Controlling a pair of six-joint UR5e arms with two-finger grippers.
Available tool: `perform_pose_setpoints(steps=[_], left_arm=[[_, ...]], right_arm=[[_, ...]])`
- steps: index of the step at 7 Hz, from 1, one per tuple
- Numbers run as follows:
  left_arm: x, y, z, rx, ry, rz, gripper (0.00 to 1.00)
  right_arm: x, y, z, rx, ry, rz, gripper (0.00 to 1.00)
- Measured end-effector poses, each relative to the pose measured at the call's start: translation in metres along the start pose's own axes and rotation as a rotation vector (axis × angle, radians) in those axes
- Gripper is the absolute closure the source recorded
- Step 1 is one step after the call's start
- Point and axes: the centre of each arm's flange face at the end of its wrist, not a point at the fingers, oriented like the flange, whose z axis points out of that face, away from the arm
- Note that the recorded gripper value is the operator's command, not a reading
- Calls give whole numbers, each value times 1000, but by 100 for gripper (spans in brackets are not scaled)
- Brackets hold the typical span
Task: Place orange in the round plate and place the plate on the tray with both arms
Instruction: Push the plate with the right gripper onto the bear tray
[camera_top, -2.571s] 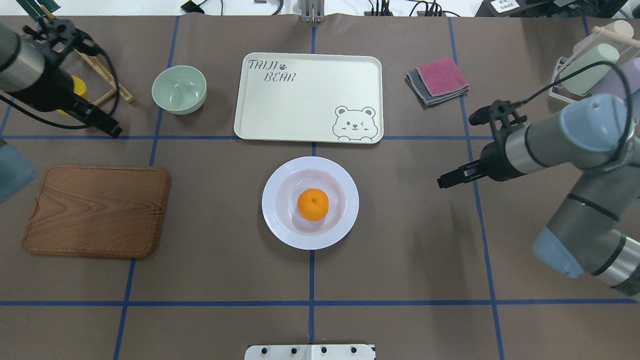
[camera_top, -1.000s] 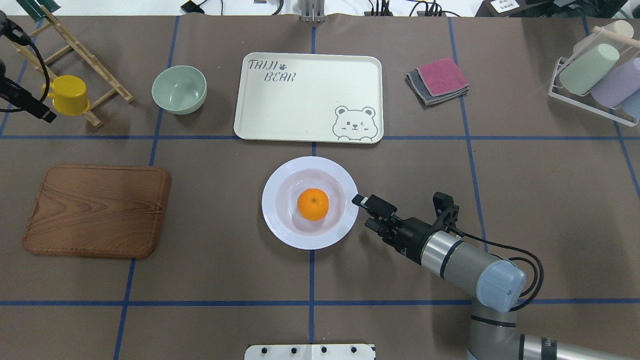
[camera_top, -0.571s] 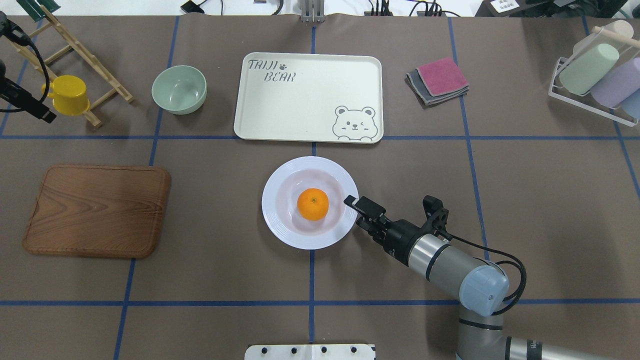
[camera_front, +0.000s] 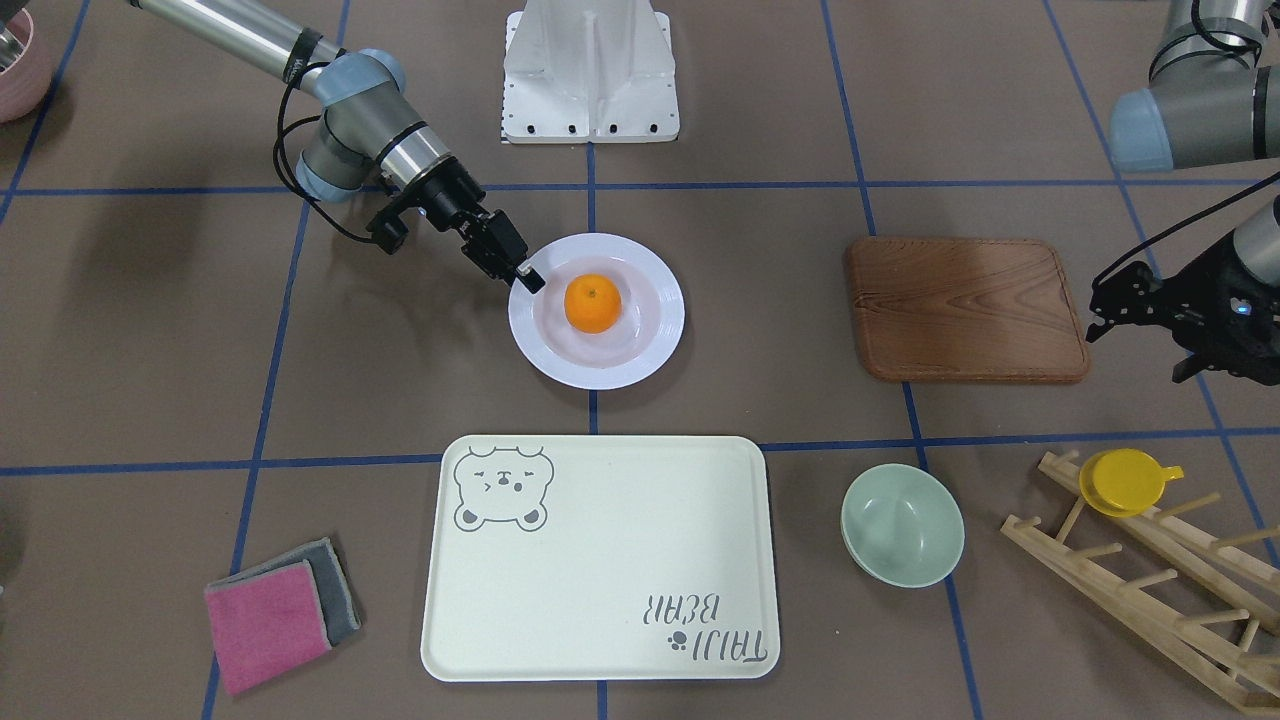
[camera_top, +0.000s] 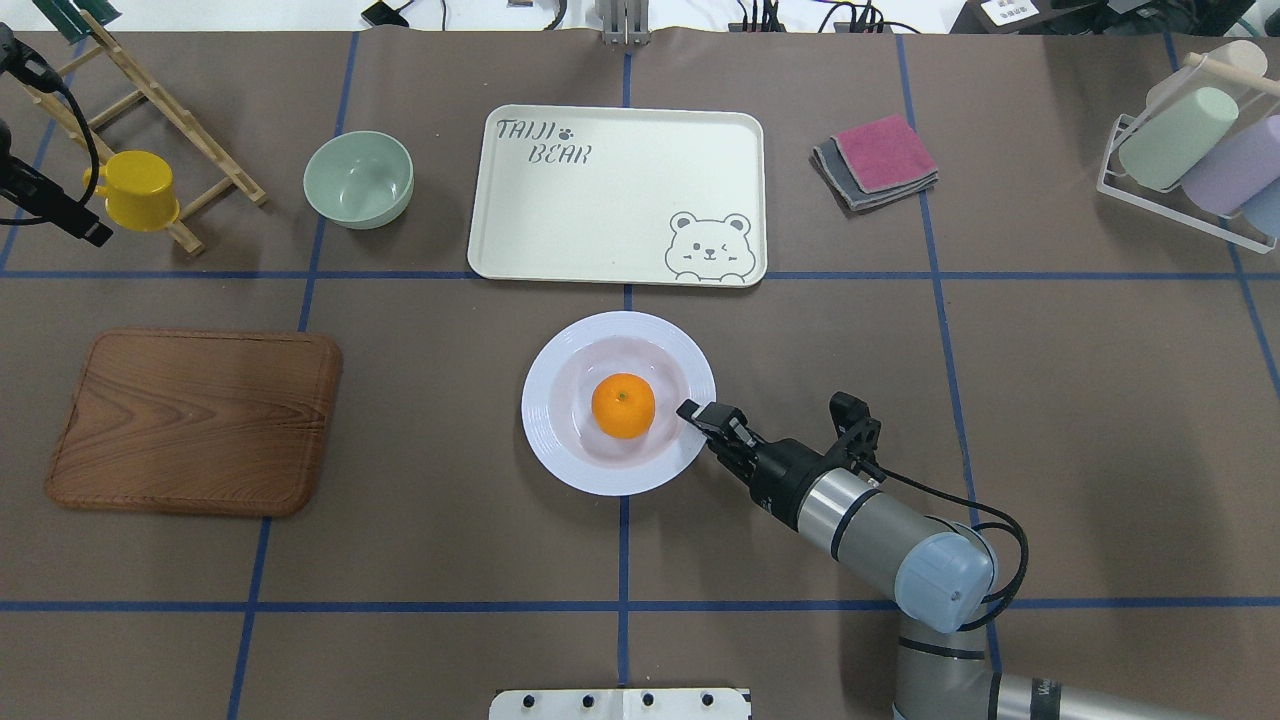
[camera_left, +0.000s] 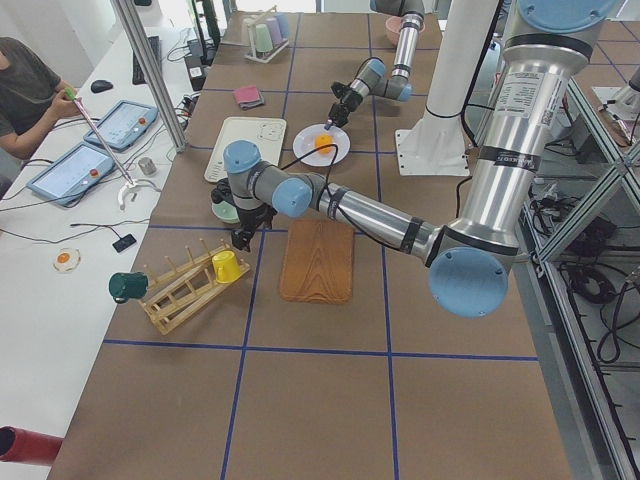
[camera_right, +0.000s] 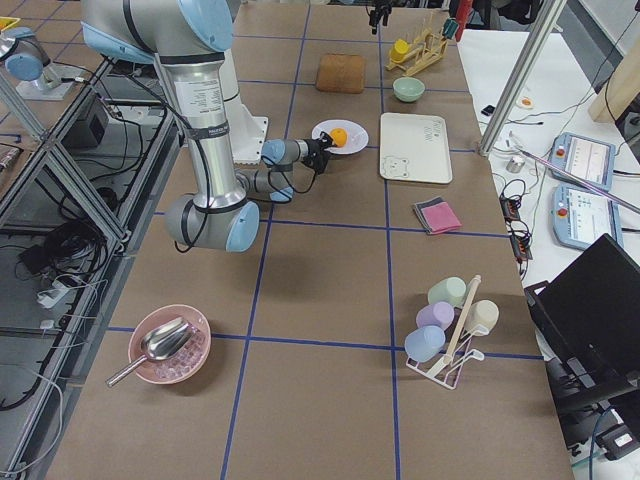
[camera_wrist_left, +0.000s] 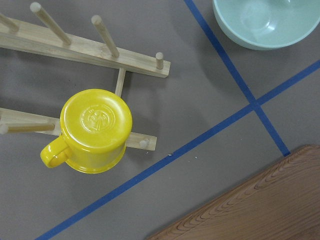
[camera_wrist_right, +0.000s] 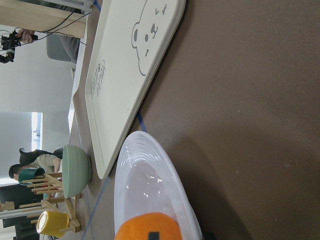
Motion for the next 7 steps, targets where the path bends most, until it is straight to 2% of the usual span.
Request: perform_pose_setpoints(steps=[2, 4, 6, 7], left_arm=[[0, 0, 0, 1, 0, 1, 0], [1, -1, -1, 2, 0, 1, 0], [2, -2, -2, 5, 1, 0, 0], [2, -1, -3, 8, 2, 1, 0]], right_arm=[[-6, 1, -1, -4, -13, 5, 100], [-34, -3, -7, 9, -70, 26, 100], [-66, -16, -4, 74, -143, 43, 100], [-81, -24, 10, 113, -169, 44, 100]])
